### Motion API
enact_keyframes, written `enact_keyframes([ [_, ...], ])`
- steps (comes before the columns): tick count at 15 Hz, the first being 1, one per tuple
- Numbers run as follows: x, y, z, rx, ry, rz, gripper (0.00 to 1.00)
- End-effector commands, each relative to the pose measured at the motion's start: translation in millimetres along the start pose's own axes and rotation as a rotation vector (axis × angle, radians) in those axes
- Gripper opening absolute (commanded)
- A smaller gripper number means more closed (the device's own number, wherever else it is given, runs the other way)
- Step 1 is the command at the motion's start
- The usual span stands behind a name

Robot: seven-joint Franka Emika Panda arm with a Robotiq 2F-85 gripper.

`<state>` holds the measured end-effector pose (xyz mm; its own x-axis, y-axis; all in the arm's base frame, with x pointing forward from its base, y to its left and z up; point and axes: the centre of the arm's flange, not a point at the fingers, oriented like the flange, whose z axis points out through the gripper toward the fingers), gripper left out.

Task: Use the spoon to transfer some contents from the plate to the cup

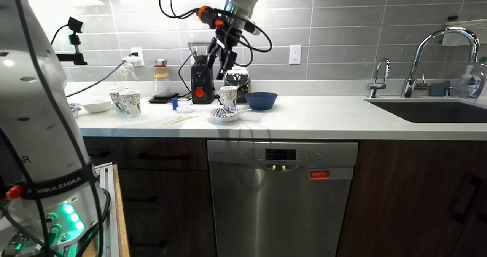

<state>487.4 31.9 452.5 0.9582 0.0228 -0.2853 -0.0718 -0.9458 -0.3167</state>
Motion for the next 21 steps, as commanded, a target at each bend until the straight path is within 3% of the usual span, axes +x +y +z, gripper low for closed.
enact_keyframes([
  [1,43,-14,26,0.041,0.135,0.149,1.00],
  [4,67,-24,52,0.006,0.161,0.287,1.00],
  [8,83,-41,82,0.007,0.008,0.469,1.00],
  [9,86,-42,83,-0.019,-0.054,0.450,1.00],
  [10,69,-32,89,-0.012,0.023,0.418,1.00],
  [13,75,-35,93,-0.021,-0.035,0.433,1.00],
  [18,77,-36,91,-0.020,-0.037,0.436,1.00],
  [21,98,-38,96,-0.018,-0.034,0.453,1.00],
])
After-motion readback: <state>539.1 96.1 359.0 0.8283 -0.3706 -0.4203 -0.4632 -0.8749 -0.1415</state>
